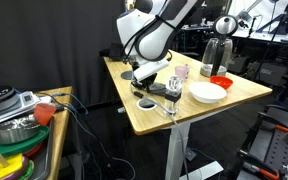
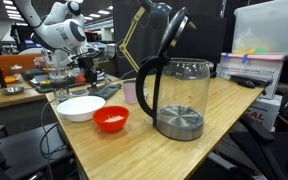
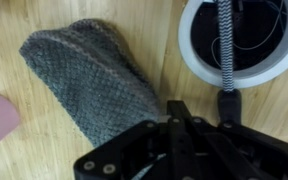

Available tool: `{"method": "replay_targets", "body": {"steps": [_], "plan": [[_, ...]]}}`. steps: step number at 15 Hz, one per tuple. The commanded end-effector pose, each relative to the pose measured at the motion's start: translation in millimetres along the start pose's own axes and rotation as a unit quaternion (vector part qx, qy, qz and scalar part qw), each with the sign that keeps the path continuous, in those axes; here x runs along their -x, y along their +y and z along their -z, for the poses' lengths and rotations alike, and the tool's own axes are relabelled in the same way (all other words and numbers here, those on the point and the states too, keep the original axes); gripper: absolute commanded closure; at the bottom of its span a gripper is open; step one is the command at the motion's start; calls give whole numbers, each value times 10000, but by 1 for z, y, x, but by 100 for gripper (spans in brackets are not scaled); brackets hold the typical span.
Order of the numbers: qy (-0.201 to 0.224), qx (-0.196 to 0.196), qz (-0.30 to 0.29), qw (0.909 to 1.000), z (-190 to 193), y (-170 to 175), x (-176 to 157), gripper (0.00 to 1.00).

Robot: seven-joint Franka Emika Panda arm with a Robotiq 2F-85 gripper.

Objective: Fold the cloth on the table

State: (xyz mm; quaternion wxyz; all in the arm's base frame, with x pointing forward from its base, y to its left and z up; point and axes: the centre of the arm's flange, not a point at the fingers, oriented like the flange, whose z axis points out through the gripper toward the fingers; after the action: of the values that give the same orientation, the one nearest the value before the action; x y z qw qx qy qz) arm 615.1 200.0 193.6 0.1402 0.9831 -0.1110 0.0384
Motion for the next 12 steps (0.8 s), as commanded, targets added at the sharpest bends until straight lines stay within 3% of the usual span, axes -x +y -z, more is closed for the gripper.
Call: {"method": "replay_targets", "body": {"steps": [1, 5, 11, 12], "plan": [[-36, -226, 280, 9993, 4, -19, 2, 100], [-103, -331, 465, 9983, 7, -31, 11, 100], [139, -403, 434, 9981, 29, -20, 0, 100], [186, -491, 510, 9973, 36, -19, -2, 81]]}}
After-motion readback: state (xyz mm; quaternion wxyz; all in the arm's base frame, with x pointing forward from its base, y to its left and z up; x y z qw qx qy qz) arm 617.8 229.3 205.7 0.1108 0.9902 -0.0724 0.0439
